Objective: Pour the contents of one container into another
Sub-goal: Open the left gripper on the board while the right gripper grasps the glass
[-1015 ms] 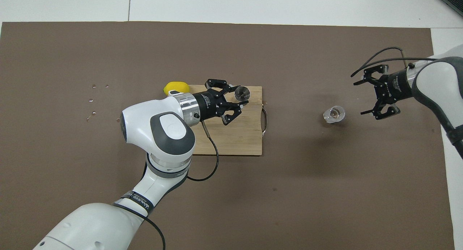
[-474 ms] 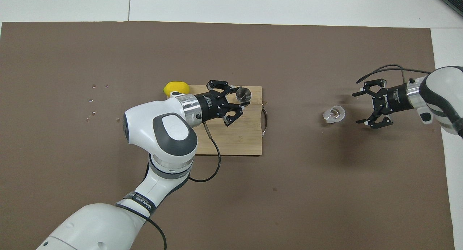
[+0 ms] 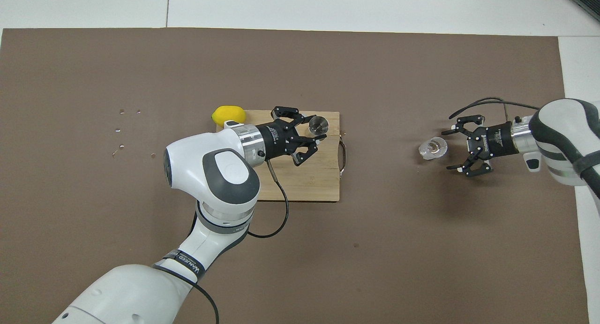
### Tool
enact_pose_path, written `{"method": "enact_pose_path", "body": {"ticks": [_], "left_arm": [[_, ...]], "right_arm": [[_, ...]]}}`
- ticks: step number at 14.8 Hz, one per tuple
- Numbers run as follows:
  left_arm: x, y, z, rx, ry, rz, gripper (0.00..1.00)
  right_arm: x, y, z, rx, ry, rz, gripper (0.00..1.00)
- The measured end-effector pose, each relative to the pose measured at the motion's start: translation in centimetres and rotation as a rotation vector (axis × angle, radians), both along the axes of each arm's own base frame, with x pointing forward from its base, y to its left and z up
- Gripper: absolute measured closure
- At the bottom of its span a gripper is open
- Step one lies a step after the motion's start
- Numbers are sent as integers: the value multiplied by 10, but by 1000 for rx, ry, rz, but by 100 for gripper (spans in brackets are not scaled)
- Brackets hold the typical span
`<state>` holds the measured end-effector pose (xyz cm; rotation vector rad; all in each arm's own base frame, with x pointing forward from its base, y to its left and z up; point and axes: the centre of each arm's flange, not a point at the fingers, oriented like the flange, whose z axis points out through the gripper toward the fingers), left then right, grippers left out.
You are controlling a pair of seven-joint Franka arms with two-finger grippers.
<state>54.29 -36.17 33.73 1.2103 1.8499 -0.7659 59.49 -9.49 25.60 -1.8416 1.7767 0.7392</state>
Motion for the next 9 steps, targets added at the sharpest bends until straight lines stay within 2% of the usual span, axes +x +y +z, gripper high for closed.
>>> {"method": "enact_pose_path", "body": {"ticks": [4,5,6,7,9], "left_arm": [[0,0,-3,3,4,1,50],[0,0,-3,3,4,2,46],[0,0,-3,3,4,2,46],[0,0,-3,4,4,3,42],[2,0,0,21,-15,-15,21]], "right_arm": [[0,9,-6,14,-11,-31,0],[-1,10,-7,13,-12,-34,0],[-1,10,-8,12,-12,-32,0],[-1,12,-8,13,-15,-25,0],[0,18,-8,12,-24,-9,0]]}}
